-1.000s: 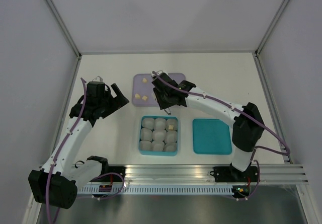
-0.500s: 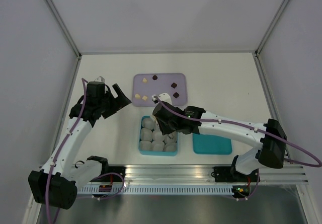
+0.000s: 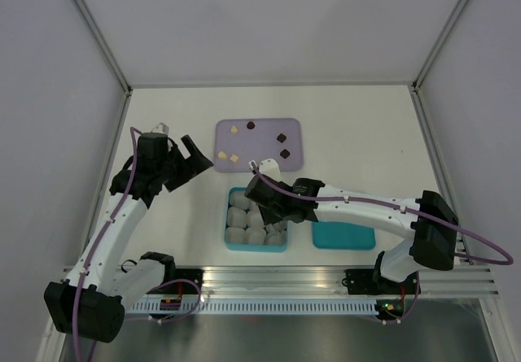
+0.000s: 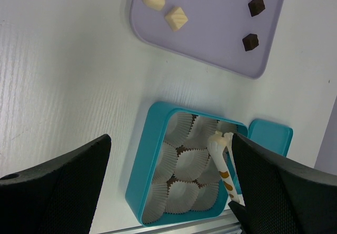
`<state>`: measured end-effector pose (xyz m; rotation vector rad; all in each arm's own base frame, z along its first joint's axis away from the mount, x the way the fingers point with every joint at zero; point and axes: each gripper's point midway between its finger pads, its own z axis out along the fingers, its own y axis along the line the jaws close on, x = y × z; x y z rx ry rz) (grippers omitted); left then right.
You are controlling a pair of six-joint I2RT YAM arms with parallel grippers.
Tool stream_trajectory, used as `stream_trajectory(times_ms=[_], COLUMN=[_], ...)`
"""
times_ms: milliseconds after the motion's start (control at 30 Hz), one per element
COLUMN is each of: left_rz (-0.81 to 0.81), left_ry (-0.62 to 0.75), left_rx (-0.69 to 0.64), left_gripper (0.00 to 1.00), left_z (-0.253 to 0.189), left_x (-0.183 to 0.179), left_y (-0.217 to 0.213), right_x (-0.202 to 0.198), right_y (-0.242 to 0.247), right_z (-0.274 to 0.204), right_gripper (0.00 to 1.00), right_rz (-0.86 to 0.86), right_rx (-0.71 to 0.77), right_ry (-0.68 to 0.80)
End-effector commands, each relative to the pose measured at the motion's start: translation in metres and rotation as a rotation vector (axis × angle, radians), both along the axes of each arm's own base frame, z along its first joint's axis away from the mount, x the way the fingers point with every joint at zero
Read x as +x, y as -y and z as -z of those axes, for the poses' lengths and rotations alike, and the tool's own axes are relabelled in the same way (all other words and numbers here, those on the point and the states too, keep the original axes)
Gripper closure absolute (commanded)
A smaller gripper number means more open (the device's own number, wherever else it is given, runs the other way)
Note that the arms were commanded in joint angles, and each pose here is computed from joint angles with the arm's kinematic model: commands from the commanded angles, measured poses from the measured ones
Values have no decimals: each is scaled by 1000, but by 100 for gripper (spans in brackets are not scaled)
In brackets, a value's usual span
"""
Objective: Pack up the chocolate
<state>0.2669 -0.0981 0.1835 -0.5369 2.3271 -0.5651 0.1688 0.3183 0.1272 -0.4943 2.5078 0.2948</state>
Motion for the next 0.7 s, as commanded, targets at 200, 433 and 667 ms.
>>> stream_trajectory(times_ms=[200,433,667], left_rz=[42,41,36], left_ry=[39,38,56], left_rx=[-6,-5,-1], left_gripper=[0,0,1], left_z=[-5,-4,-8], left_x=[-1,-1,-1], left_y=[5,5,3], right_x=[7,9,10], right_y=[-7,-11,-12], right_z=[3,9,12], right_gripper=[91,91,91], right_rz=[27,15,14], right_rx=[-17,-39,-42], right_ry=[17,11,11])
